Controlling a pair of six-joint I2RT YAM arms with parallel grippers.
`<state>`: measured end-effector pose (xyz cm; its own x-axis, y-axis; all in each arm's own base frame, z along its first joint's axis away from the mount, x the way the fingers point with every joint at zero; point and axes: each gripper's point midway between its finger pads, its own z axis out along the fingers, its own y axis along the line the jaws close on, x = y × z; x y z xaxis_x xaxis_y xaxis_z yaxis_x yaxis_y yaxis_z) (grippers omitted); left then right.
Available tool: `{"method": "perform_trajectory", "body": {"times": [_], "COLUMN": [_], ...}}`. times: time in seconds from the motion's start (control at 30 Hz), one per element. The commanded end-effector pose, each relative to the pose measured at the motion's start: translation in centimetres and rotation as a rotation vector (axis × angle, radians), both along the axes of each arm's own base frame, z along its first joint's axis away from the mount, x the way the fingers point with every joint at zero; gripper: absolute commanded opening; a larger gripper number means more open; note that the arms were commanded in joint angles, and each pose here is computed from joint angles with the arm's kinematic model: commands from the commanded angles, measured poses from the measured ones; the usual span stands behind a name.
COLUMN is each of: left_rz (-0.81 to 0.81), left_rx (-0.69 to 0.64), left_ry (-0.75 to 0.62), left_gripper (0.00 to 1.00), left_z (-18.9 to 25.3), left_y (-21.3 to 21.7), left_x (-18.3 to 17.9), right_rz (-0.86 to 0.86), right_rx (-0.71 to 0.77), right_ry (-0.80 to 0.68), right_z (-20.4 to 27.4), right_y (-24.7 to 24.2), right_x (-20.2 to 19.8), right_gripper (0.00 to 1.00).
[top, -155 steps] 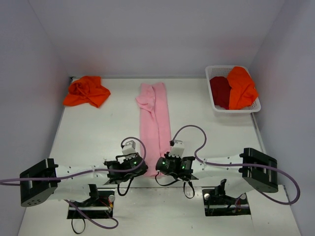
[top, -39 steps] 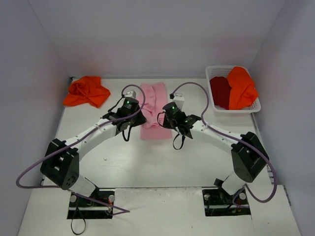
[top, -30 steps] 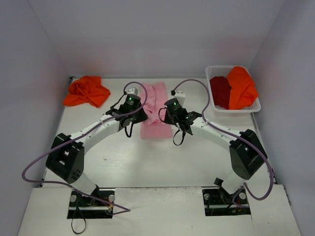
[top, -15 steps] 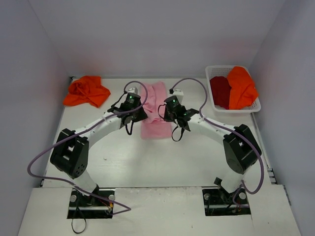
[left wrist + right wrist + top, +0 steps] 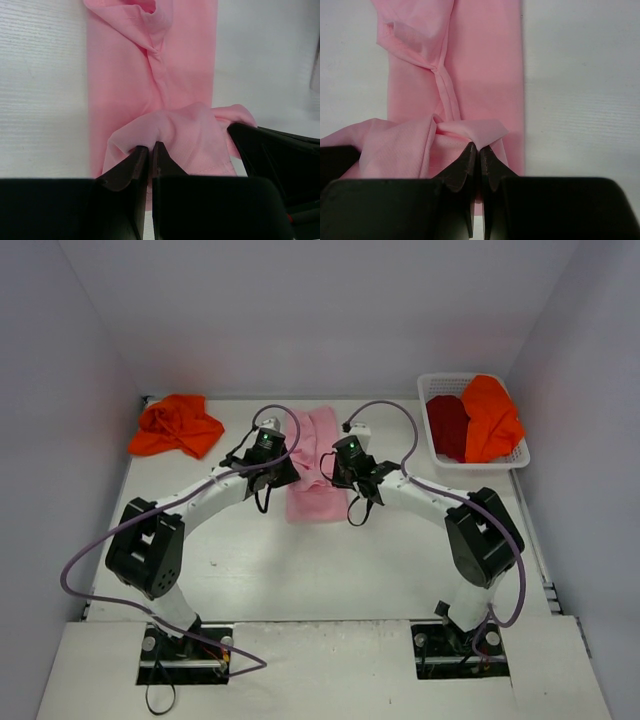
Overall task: Fold and stack the t-shirts
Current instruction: Fold the tshirt
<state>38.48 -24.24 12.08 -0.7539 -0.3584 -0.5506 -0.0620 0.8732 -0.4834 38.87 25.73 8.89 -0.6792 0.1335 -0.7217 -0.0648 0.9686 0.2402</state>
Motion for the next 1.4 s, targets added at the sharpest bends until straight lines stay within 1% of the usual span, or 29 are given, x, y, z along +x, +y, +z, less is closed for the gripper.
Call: {"method": "perform_trajectory", "body": {"times": [0.0,0.53,0.93,0.97,1.03,1.07,1.1,1.13,1.17,1.2,1.23,1.27,1.3,1.37], "left_rz": [0.021,0.028,0.035,0.036,0.037,0.035,0.032,0.029,0.019,0.01,-0.004,-0.007,-0.008,-0.006], "left_rx": [-0.029,-0.032,-0.034,-0.035,-0.038,-0.043,-0.045,-0.052,-0.066,-0.067,-0.098,-0.1,-0.103,-0.101], "left_ry": [-0.104,-0.097,-0.096,-0.099,-0.102,-0.11,-0.118,-0.131,-0.145,-0.144,-0.184,-0.188,-0.197,-0.216], "left_gripper": [0.0,0.0,0.0,0.0,0.0,0.0,0.0,0.0,0.03,0.32,0.62,0.62,0.73,0.77], "left_z": [3.3,2.5,2.2,2.2,2.2,2.2,2.3,2.6,2.8,2.7,3.8,4.0,4.5,5.3], "left_y": [0.2,0.3,0.6,0.5,0.6,0.5,0.5,0.4,0.2,0.1,-0.4,-0.4,-0.4,-0.2], "left_x": [2.5,4.1,5.2,5.3,5.4,5.4,5.5,5.5,5.5,5.3,5.7,5.6,5.5,5.4], "right_rz": [-0.021,-0.02,-0.016,-0.014,-0.013,-0.01,-0.007,-0.003,0.002,0.012,0.014,0.019,0.022,0.029], "right_rx": [0.028,0.039,0.032,0.033,0.031,0.033,0.034,0.033,0.036,0.04,0.044,0.048,0.057,0.071], "right_ry": [-0.092,-0.113,-0.096,-0.097,-0.097,-0.099,-0.1,-0.1,-0.108,-0.106,-0.114,-0.115,-0.127,-0.151], "right_z": [3.1,3.8,2.6,2.5,2.4,2.3,2.3,2.2,2.4,2.4,2.7,2.8,3.5,4.7], "right_y": [0.0,-0.1,0.1,0.2,0.2,0.3,0.4,0.5,0.6,0.8,0.8,0.9,0.9,0.9], "right_x": [2.4,4.2,5.1,5.1,5.3,5.4,5.5,5.5,5.6,5.6,5.7,5.6,5.6,5.3], "right_gripper": [0.0,0.0,0.0,0.03,0.16,0.36,0.45,0.52,0.62,0.66,0.71,0.75,0.77,0.85]}}
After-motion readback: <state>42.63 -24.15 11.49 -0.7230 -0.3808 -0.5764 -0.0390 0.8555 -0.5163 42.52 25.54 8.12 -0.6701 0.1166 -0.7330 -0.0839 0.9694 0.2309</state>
